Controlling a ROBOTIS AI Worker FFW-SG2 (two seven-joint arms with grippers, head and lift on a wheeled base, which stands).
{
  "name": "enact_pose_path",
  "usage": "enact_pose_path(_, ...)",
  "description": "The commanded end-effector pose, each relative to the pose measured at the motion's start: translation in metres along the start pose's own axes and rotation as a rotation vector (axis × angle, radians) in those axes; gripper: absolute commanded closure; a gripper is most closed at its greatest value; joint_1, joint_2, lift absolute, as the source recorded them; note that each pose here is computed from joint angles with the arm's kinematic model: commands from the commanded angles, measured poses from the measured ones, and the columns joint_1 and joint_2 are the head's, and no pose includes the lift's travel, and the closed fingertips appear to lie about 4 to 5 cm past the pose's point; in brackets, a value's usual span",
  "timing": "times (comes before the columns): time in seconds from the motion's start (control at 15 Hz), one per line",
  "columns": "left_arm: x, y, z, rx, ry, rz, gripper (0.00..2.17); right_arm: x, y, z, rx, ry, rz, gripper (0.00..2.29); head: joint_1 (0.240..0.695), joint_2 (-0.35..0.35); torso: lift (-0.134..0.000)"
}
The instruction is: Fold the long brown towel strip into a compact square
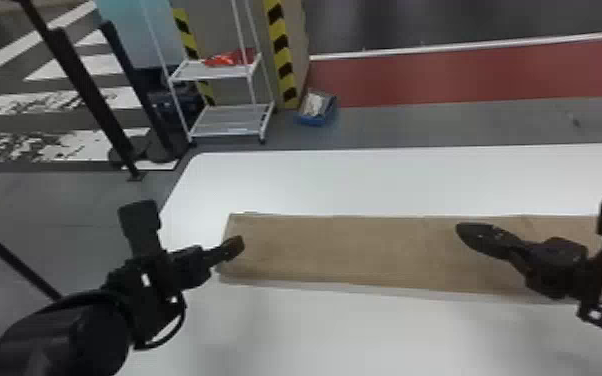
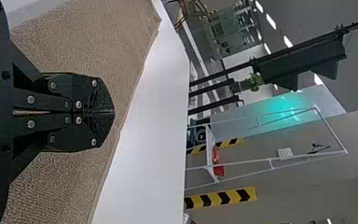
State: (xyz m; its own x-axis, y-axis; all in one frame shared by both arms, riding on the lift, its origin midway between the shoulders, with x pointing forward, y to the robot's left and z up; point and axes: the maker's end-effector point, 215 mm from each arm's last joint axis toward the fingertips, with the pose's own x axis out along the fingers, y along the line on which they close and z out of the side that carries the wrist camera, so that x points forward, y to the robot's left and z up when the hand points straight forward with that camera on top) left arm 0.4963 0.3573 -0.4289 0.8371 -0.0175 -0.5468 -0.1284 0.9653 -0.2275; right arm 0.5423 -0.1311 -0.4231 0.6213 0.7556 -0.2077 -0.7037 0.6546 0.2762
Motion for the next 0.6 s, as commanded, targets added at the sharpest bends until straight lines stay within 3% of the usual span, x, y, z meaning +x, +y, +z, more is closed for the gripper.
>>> enact_pose_path(0.0,0.023,-0.002,0.011,0.018,0.003,-0.020,0.09,-0.003,-0.002,-0.003,0.003,0.003,-0.004,2.02,0.695,0.237,-0.124)
enact_pose_path(0.27,0.040,0.000,0.012,0.088,0.037,-0.009,0.21,-0.011,-0.006,-0.007,0.013,0.005,-0.011,2.02,0.695,0.224,-0.124)
enact_pose_path(0.53,0.035,0.006,-0.024,0.125,0.169,-0.005,0.27,-0.011,-0.008,-0.004,0.011,0.003,-0.008,2.02,0.695,0.216,-0.124)
